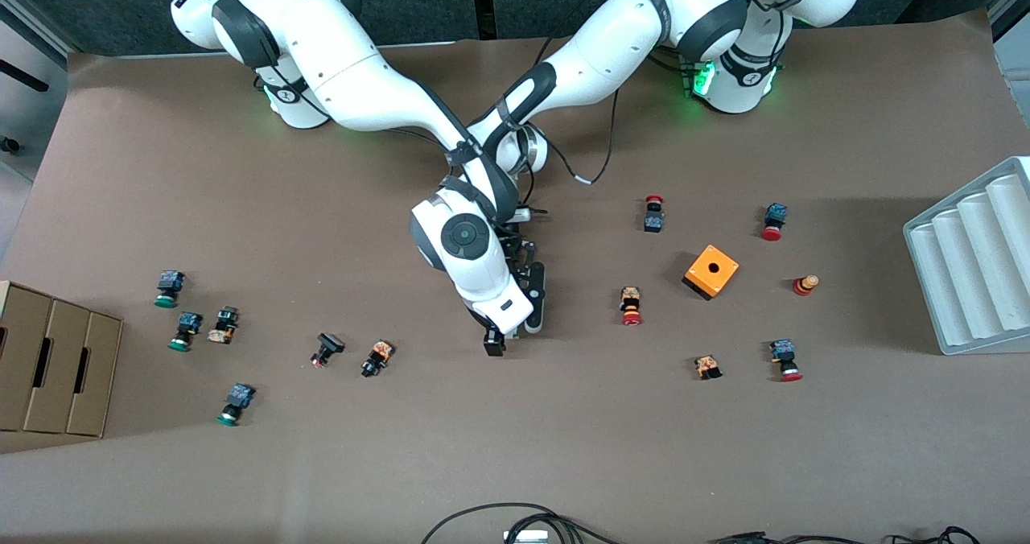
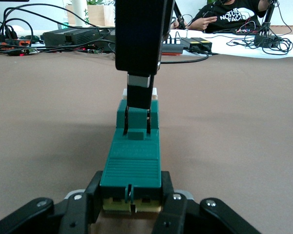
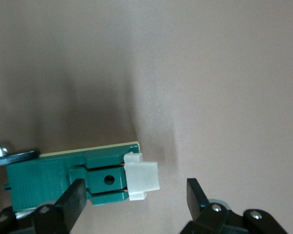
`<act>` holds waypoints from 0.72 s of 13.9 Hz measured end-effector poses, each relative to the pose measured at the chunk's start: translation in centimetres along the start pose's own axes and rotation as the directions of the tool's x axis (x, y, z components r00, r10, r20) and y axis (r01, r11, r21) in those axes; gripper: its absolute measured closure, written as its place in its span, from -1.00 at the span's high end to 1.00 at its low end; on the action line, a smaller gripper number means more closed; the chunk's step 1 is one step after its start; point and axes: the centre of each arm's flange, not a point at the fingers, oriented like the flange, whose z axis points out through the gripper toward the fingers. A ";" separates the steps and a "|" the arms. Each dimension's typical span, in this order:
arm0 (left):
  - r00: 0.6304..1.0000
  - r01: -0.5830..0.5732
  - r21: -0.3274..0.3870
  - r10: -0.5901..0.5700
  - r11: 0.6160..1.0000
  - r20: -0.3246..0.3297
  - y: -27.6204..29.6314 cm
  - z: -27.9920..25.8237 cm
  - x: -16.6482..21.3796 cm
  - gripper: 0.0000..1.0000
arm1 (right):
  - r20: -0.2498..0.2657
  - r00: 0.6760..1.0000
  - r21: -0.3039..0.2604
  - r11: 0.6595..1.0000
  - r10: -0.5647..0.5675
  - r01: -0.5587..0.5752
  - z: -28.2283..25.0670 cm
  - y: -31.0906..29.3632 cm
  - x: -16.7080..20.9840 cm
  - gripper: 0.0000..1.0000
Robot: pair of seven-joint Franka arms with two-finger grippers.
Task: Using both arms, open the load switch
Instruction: 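Hold the switch with the left gripper while the right gripper reaches the handle, then close the right gripper on the white switch handle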
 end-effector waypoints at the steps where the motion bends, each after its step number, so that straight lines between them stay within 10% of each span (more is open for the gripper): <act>1: 1.000 0.000 0.000 0.000 1.000 0.000 0.0 0.0 0.0 -0.01 | 0.000 1.000 0.000 1.000 0.000 0.000 0.0 0.0 0.0 0.84; 10: 1.000 -0.004 -0.003 0.004 1.000 -0.004 0.0 0.0 -0.1 -0.01 | 0.005 1.000 0.004 1.000 -0.001 0.001 0.5 -0.1 -0.1 0.55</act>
